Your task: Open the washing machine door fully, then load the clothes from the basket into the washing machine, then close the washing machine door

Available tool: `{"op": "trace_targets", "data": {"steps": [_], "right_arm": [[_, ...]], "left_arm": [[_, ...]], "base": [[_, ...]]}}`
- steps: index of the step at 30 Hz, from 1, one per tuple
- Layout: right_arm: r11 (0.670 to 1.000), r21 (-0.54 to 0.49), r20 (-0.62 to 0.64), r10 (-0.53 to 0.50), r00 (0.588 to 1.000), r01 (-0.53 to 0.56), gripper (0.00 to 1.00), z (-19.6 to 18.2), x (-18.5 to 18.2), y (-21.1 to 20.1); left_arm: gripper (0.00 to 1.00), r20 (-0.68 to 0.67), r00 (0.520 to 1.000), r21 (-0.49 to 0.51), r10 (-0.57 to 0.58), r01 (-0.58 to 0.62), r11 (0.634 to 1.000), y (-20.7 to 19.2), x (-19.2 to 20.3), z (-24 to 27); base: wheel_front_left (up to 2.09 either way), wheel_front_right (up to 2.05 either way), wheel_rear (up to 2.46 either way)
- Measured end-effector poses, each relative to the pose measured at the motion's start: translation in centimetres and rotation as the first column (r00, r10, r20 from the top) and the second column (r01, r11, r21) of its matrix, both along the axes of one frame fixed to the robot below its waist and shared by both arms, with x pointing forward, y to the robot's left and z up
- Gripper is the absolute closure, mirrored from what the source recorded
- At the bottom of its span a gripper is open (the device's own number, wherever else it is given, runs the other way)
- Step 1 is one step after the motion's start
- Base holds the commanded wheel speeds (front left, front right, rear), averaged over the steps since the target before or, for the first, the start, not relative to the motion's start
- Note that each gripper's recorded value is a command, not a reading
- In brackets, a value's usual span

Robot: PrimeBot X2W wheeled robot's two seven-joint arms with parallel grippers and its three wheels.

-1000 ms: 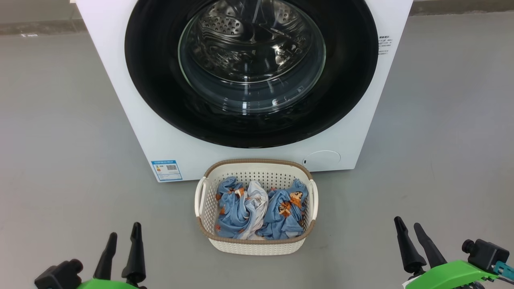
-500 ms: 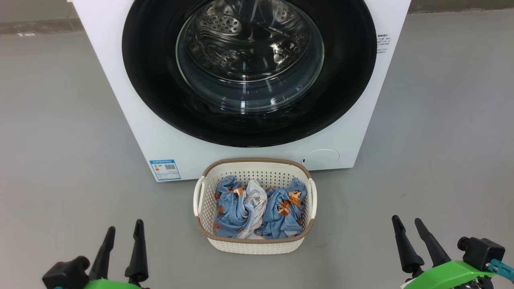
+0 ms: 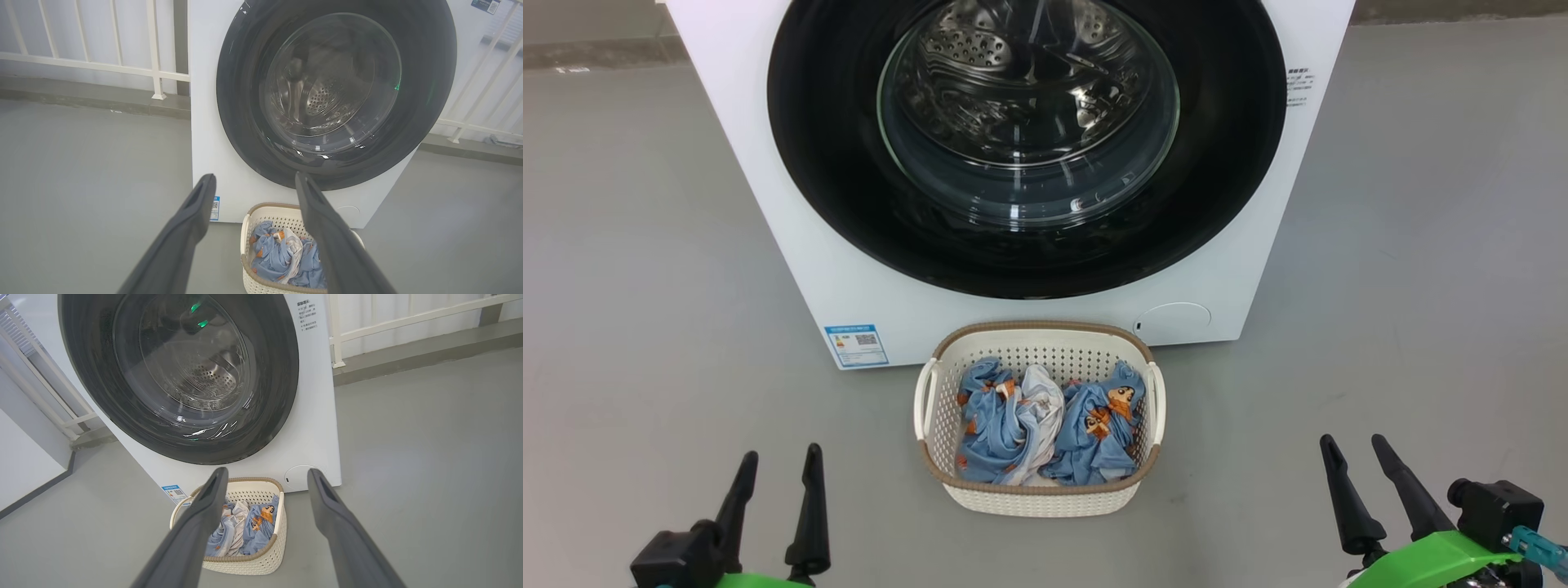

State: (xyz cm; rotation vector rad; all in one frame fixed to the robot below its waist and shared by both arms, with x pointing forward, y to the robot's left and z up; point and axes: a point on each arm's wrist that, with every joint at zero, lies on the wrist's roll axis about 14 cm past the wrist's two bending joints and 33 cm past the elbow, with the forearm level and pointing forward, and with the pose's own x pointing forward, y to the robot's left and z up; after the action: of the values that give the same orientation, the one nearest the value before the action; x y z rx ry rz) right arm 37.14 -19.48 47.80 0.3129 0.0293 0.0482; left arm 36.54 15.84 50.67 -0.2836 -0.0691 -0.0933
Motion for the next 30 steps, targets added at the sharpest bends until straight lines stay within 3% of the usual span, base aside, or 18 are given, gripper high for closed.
{"op": "trace_targets", "data": {"steps": [10, 30], "right_arm": [[0.997, -0.081, 0.025, 0.012, 1.000, -0.010, 0.00, 0.5, 0.0, -0.1], [0.997, -0.074, 0.028, -0.010, 1.000, 0.012, 0.00, 0.5, 0.1, -0.7]], "left_arm": [[0.00, -0.001, 1.000, 0.083, -0.013, 0.013, 0.996, -0.2, -0.2, -0.4], [0.00, -0.052, 0.998, 0.102, 0.019, -0.013, 0.995, 1.0, -0.2, -2.1]], "base": [[0.00, 0.00, 0.00], [0.12, 0.12, -0.25]]}}
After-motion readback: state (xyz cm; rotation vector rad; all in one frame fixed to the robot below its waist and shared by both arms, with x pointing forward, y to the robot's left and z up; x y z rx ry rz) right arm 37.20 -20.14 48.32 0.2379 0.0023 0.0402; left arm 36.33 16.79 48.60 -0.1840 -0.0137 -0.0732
